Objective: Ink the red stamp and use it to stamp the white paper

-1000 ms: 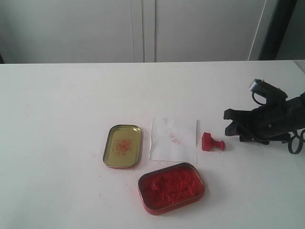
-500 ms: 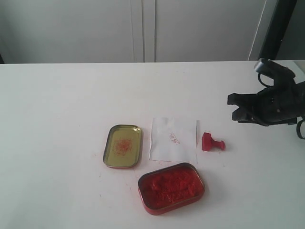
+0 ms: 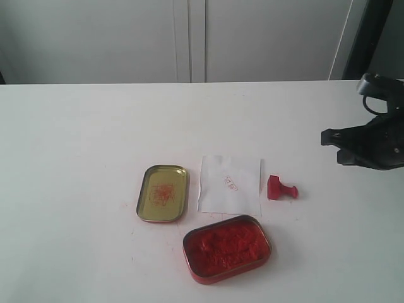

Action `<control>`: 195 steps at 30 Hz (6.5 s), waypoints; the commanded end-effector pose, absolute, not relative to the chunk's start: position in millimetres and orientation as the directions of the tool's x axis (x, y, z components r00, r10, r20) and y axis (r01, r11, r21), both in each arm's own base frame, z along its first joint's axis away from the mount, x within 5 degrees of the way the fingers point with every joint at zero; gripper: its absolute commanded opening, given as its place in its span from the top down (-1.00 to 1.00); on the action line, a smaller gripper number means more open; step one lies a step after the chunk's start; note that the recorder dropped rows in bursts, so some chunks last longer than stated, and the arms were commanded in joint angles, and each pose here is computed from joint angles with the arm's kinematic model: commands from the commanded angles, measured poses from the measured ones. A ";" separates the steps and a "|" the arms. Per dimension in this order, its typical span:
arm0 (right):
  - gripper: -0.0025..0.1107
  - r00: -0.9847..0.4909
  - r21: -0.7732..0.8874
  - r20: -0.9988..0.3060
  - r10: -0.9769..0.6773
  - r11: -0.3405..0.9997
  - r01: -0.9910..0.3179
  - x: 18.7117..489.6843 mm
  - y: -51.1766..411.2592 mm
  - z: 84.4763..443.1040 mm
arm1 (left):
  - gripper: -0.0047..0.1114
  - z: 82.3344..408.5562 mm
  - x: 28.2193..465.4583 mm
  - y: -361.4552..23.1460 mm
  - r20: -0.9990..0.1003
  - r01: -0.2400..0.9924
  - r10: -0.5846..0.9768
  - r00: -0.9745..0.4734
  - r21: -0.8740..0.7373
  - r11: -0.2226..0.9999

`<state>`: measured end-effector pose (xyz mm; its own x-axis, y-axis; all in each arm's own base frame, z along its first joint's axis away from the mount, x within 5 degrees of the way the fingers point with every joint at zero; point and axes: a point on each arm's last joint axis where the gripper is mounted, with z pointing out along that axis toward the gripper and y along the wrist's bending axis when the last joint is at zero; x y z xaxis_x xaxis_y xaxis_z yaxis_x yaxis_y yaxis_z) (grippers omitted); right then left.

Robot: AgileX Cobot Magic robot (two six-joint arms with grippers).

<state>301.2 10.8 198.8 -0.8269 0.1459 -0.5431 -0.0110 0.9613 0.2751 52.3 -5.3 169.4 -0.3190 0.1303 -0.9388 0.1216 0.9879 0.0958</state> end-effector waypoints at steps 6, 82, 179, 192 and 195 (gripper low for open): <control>0.96 -0.836 0.112 -0.510 0.202 0.979 0.169 285.3 -11.1 210.5 | 0.92 168.3 52.1 -5.4 -0.938 0.122 0.131 -0.320 0.096 0.988; 0.96 -0.222 -0.030 -0.975 -0.033 0.999 -0.018 42.9 0.5 317.1 | 0.92 168.3 52.1 -5.4 -0.938 0.122 0.131 -0.320 0.096 0.988; 0.96 -0.257 -0.035 -0.965 -0.045 0.998 -0.044 53.3 1.7 181.7 | 0.92 168.3 52.1 -5.4 -0.938 0.122 0.131 -0.320 0.096 0.988; 0.96 -0.254 -0.035 -0.966 -0.045 0.998 -0.044 53.4 1.7 182.0 | 0.92 168.3 52.1 -5.4 -0.938 0.122 0.131 -0.320 0.096 0.988; 0.96 -0.254 -0.035 -0.966 -0.045 0.998 -0.044 53.4 1.7 182.0 | 0.92 168.3 52.1 -5.4 -0.938 0.122 0.131 -0.320 0.096 0.988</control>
